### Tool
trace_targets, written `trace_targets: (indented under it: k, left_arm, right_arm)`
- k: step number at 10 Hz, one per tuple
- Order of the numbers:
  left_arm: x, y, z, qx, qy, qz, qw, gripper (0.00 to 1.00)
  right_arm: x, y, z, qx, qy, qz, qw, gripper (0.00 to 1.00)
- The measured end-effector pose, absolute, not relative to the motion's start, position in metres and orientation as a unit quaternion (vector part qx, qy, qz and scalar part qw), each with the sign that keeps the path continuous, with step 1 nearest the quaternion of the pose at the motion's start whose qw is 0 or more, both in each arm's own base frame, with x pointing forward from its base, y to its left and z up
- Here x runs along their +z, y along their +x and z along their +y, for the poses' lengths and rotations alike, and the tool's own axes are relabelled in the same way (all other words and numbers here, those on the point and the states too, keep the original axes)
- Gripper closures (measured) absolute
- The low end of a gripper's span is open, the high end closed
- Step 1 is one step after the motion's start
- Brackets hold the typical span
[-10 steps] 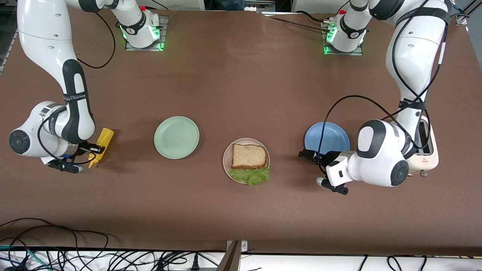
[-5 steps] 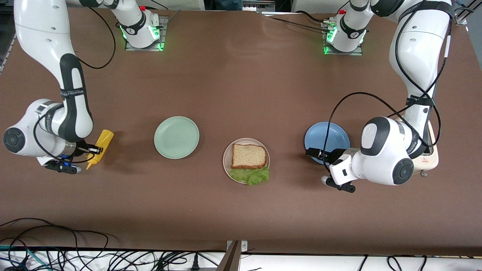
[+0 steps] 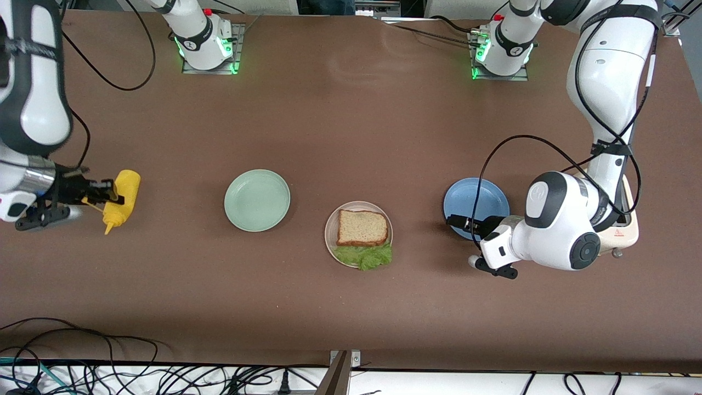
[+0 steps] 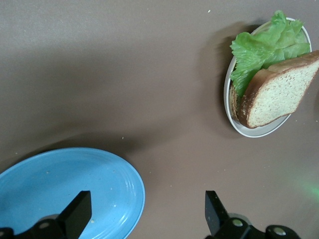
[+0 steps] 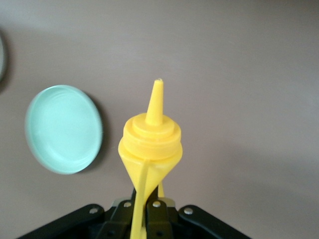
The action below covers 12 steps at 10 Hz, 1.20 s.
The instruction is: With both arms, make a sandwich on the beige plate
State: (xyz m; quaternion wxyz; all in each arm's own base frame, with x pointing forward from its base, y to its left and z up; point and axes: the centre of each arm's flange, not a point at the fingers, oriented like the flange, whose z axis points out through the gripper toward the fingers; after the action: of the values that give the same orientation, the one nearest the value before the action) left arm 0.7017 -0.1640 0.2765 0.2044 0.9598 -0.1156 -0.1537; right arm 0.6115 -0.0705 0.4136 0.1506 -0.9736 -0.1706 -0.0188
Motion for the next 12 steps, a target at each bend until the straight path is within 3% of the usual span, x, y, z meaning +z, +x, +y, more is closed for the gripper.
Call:
trace_targets:
  k: [3,7,10,12]
  left_arm:
    - [0.276,0.701,-0.164,-0.155,0.960,-0.115,0.204,0.00]
    - [0.273,0.701,-0.161,-0.154,0.967,-0.125,0.161,0.00]
    - [0.271,0.696,-0.233,-0.136,0.960,-0.076,0.234,0.00]
    - [0.252,0.691,-0.277,-0.116,0.952,-0.063,0.275,0.00]
  right_arm:
    - [0.413,0.571,-0.090,-0.110,-0.909,-0.324,0.236,0.95]
    - [0.362,0.521,-0.144,-0.249,-0.782,-0.466,0.331,0.95]
    - [0.278,0.496,-0.165,-0.344,-0.689,-0.489,0.408,0.95]
    - [0.231,0.488,-0.171,-0.369,-0.662,-0.502,0.417,0.95]
